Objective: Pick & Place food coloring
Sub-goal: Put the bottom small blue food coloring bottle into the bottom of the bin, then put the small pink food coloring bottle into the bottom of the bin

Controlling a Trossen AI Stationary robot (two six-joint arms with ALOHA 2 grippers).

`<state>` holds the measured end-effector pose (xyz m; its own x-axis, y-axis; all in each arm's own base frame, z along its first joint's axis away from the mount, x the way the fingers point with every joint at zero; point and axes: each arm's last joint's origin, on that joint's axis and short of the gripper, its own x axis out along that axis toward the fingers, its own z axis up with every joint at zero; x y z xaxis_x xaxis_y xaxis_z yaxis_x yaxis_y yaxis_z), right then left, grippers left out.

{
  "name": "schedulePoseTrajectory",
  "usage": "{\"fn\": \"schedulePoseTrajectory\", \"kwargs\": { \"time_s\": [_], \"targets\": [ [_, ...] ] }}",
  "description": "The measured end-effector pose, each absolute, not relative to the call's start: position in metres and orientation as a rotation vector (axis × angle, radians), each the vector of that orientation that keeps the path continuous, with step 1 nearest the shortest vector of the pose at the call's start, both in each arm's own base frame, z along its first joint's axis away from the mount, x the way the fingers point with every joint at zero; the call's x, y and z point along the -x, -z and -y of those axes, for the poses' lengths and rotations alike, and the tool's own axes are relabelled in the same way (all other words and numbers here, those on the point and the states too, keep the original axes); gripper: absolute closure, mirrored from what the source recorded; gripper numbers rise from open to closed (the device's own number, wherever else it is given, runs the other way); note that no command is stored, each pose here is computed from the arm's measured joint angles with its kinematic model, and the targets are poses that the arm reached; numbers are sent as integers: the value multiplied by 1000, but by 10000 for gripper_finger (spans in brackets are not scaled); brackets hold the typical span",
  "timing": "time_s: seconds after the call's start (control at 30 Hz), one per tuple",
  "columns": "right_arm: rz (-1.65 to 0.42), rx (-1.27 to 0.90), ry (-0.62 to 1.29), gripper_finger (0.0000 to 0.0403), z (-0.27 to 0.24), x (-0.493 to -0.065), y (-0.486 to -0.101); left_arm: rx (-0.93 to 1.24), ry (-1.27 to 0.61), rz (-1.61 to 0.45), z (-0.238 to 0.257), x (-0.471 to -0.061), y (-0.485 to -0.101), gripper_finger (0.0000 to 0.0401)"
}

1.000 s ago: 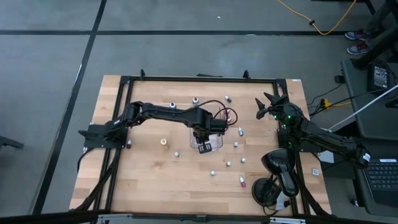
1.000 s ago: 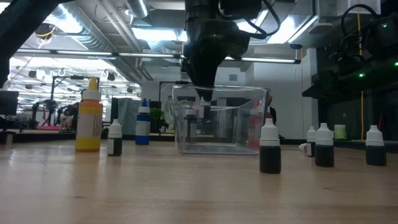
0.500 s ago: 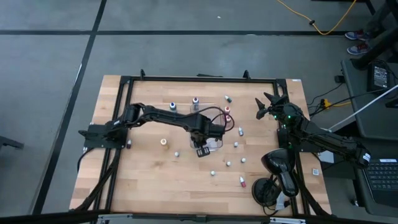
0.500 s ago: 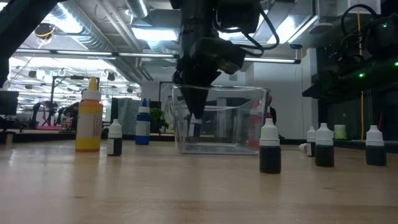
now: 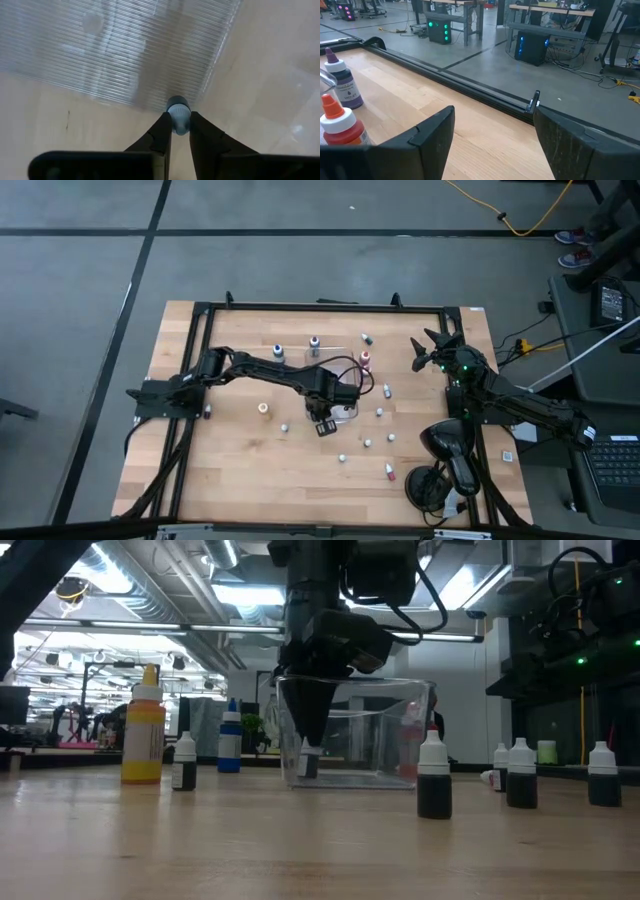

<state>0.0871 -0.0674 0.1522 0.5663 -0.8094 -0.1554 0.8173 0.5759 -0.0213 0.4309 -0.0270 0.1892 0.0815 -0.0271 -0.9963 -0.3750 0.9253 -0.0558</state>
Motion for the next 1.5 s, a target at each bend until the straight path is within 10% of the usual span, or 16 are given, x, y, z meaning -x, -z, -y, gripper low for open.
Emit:
{"fn": "schedulePoseTrajectory", "kwargs": {
  "time_s": [1.5],
  "targets": [
    [-155, -55, 956, 130, 67, -87, -152, 522, -432, -1331, -16, -394, -272, 200]
  ]
}}
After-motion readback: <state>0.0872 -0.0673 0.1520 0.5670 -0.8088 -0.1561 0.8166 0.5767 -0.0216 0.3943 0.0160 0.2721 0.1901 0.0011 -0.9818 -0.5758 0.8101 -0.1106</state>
